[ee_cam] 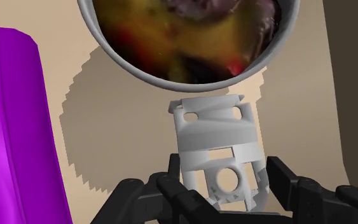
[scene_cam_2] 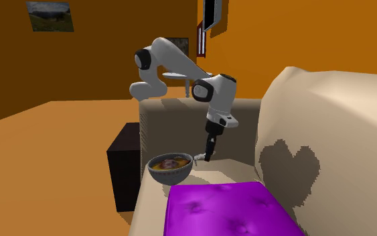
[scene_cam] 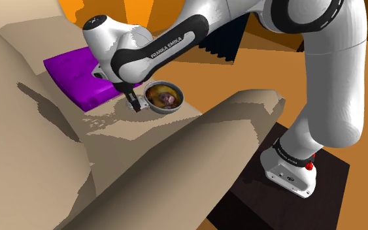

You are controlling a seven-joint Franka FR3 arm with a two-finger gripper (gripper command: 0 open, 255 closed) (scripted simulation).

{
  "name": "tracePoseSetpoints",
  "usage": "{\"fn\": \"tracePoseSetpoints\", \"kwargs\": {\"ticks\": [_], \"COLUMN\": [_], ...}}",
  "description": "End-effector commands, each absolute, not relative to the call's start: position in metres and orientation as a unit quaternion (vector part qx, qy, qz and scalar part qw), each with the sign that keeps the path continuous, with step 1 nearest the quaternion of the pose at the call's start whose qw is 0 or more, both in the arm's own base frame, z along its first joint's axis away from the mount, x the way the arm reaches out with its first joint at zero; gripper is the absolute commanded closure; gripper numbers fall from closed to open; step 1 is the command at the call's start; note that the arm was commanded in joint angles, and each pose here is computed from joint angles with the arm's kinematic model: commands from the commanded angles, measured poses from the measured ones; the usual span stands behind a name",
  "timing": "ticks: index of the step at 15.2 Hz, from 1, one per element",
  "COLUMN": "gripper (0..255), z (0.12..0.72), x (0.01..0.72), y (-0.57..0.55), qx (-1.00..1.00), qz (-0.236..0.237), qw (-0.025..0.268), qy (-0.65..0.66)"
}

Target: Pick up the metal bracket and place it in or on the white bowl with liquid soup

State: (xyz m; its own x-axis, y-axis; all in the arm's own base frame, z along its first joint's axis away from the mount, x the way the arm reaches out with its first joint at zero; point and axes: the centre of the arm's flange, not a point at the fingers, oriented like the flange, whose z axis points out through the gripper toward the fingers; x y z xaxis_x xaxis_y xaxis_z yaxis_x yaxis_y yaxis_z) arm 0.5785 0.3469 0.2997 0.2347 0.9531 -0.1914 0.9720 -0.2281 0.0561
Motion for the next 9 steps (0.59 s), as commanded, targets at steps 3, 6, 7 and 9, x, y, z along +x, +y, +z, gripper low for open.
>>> {"fn": "tracePoseSetpoints", "kwargs": {"ticks": [3,6,7,9], "gripper": [255,255,255,255], "z": [0.321,0.337,0.342,0.353], "x": [0.578,0.578,0.578,0.578], "y": [0.347,0.347,0.347,0.347], "qx": [0.781,0.781,0.781,0.781], "qz": [-0.058,-0.058,-0.058,-0.058], "qw": [0.082,0.082,0.082,0.082], "qy": [0.616,0.616,0.616,0.616]}}
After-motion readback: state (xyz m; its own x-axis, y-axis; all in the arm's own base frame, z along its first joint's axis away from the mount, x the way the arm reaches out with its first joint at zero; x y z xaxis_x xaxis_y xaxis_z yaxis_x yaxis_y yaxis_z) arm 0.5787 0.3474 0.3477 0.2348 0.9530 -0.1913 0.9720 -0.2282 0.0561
